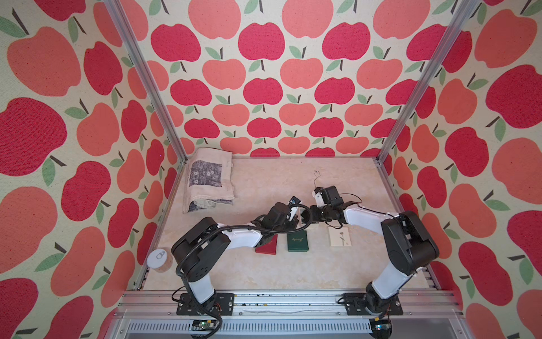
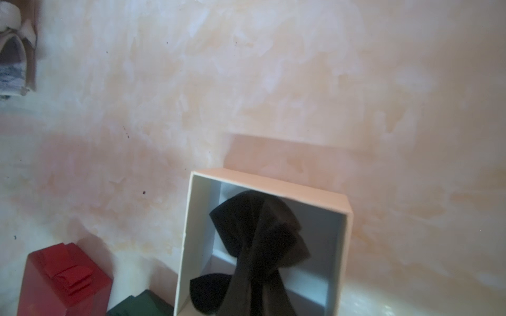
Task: Take the necklace out of the lift-off lid jewelry box
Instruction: Place the inner lining in the jewelry box.
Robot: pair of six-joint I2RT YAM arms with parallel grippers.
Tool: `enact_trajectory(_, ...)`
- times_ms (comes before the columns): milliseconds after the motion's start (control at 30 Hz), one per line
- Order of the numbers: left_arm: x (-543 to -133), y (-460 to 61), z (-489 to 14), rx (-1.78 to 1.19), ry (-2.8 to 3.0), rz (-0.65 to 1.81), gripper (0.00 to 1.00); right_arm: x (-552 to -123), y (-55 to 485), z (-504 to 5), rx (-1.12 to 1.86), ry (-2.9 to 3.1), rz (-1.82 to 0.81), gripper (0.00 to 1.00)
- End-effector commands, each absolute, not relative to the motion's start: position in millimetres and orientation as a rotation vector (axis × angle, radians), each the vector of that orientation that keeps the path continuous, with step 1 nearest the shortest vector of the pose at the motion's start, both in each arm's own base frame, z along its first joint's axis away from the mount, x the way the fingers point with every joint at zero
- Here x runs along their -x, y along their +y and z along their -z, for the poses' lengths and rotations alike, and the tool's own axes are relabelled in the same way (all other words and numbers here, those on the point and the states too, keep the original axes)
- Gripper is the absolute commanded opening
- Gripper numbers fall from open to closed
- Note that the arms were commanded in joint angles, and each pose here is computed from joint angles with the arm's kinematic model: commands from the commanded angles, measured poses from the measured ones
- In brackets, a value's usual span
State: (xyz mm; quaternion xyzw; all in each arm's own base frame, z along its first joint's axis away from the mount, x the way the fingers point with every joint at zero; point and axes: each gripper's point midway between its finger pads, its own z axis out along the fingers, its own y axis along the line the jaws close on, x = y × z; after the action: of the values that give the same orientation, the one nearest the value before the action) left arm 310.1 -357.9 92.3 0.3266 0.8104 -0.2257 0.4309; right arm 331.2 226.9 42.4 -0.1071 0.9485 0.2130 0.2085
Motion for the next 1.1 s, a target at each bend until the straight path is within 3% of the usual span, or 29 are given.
enact_trajectory(0,-313.5,-370.7,-94.8,-0.807,2.011,0.623,0.08,-318.6,217.5,-32.1,0.411,2.704,-0.510,0.09)
enact_trajectory(533,-334.3,-403.3,-82.5,-0.763,2.039,0.709,0.00,-322.4,229.4,-16.5,0.121,2.704,-0.672,0.12)
enact_trajectory(1067,-331.7,-401.2,-49.4,-0.741,2.177,0.683,0.00,-326.9,230.1,-32.0,0.052,2.623,-0.726,0.19)
